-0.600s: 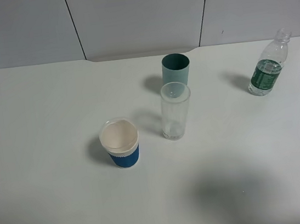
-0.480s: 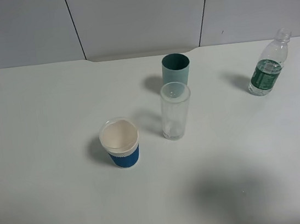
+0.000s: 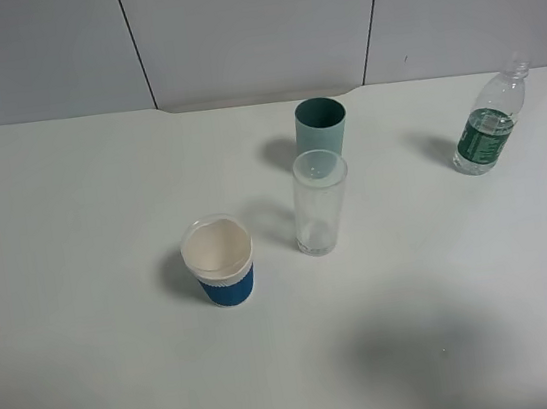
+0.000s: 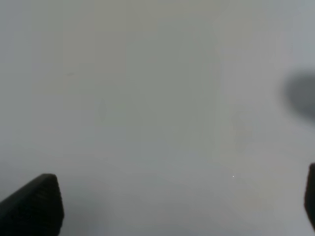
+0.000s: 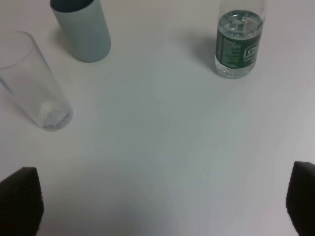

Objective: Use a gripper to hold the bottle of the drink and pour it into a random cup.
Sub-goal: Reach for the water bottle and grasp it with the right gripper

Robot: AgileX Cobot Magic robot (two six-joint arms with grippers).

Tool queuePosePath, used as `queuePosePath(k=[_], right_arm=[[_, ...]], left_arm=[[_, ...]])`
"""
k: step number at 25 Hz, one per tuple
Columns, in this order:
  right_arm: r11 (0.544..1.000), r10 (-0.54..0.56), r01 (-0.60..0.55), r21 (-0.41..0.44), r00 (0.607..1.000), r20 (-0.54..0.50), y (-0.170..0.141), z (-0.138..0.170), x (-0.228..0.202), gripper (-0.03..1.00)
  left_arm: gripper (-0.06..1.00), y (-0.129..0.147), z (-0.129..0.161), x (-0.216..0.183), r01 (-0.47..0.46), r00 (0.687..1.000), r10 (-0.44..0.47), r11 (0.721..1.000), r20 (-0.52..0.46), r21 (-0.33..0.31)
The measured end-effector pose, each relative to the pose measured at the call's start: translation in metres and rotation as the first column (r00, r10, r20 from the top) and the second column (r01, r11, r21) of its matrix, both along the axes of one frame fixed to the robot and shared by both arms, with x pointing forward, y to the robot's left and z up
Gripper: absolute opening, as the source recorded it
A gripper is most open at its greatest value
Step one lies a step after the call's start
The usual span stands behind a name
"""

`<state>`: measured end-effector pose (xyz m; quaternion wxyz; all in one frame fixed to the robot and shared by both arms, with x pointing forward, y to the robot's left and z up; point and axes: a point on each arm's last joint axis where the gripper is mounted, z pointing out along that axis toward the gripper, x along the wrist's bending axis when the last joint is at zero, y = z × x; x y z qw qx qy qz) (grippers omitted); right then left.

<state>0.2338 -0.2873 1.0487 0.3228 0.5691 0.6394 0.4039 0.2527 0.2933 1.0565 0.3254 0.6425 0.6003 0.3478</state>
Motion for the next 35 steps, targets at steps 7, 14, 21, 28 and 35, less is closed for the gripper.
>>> queuePosePath(k=[7,14,21,28,35], right_arm=[[1.0,0.0,0.0,0.0,1.0,0.0,0.0,0.0,0.0,0.99],[1.0,0.0,0.0,0.0,1.0,0.0,0.0,0.0,0.0,0.99],[1.0,0.0,0.0,0.0,1.0,0.0,0.0,0.0,0.0,0.99],[1.0,0.0,0.0,0.0,1.0,0.0,0.0,0.0,0.0,0.99],[1.0,0.004,-0.004,0.007,1.0,0.0,0.0006,0.0001,-0.0001,0.99]], left_arm=[[0.99,0.0,0.0,0.0,0.0,1.0,0.0,1.0,0.0,0.0],[0.99,0.0,0.0,0.0,0.0,1.0,0.0,1.0,0.0,0.0],[0.99,0.0,0.0,0.0,0.0,1.0,0.0,1.0,0.0,0.0],[0.99,0.0,0.0,0.0,0.0,1.0,0.0,1.0,0.0,0.0],[0.99,0.0,0.0,0.0,0.0,1.0,0.0,1.0,0.0,0.0]])
